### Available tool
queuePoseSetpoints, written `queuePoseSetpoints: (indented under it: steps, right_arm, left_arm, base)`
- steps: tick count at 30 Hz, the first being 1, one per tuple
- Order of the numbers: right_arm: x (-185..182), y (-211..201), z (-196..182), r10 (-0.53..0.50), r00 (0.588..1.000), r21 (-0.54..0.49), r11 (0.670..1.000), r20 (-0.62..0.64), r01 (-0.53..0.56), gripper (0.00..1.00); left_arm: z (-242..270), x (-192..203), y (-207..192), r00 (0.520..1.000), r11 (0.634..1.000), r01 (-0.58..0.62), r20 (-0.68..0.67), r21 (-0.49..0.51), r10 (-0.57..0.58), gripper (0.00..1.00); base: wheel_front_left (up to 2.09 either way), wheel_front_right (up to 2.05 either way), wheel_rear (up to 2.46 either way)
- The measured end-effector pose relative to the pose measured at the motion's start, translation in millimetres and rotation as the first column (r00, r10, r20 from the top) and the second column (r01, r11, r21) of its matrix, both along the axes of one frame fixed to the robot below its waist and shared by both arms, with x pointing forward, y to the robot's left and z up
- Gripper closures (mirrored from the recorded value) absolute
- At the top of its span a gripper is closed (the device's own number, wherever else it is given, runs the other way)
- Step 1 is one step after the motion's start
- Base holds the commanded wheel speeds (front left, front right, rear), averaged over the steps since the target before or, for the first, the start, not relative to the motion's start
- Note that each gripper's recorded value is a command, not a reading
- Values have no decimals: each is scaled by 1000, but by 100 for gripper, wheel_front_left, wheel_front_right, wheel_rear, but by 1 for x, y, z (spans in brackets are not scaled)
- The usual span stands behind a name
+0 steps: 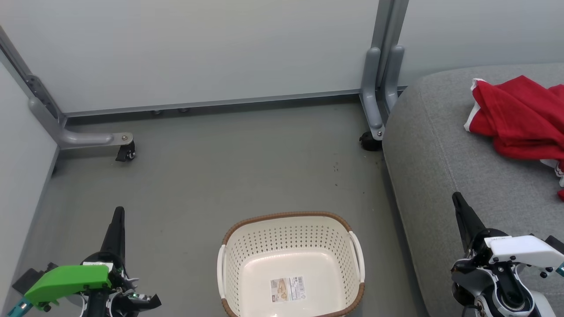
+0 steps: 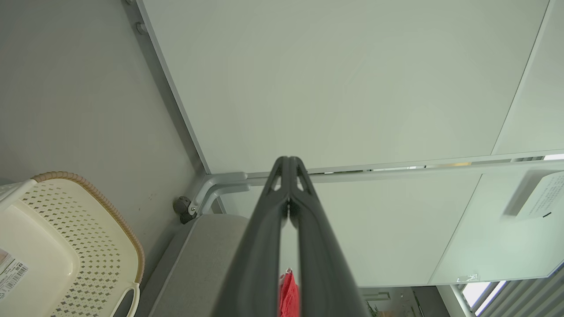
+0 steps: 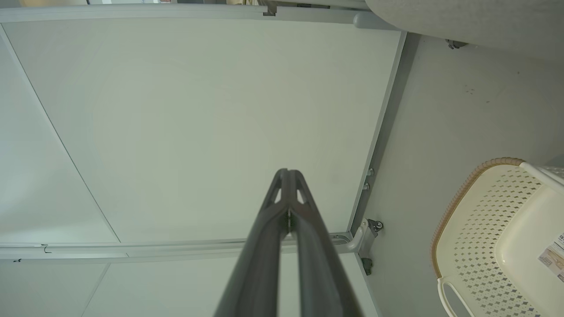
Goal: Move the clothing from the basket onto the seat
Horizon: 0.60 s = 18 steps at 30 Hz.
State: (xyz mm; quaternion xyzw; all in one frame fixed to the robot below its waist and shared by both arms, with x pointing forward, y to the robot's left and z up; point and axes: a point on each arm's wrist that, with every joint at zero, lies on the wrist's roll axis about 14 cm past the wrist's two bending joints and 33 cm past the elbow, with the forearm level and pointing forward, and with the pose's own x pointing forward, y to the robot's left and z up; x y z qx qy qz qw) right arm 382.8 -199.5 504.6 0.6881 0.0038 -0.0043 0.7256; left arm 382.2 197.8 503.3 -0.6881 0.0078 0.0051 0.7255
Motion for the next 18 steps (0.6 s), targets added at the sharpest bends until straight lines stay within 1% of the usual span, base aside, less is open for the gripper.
queuePoseSetpoints:
  steps: [8,18]
  right_arm:
    - [6,0,1,1,1000,54,999,7,-1,100]
    - [6,0,1,0,1000,55,998,6,-1,100]
  left_arm:
    - [-1,4,3,1000,999,-5,2,-53,6,100]
    - [1,6,2,1000,998,-6,6,-57,6,100]
  base:
    - [0,0,0]
    - [0,0,0]
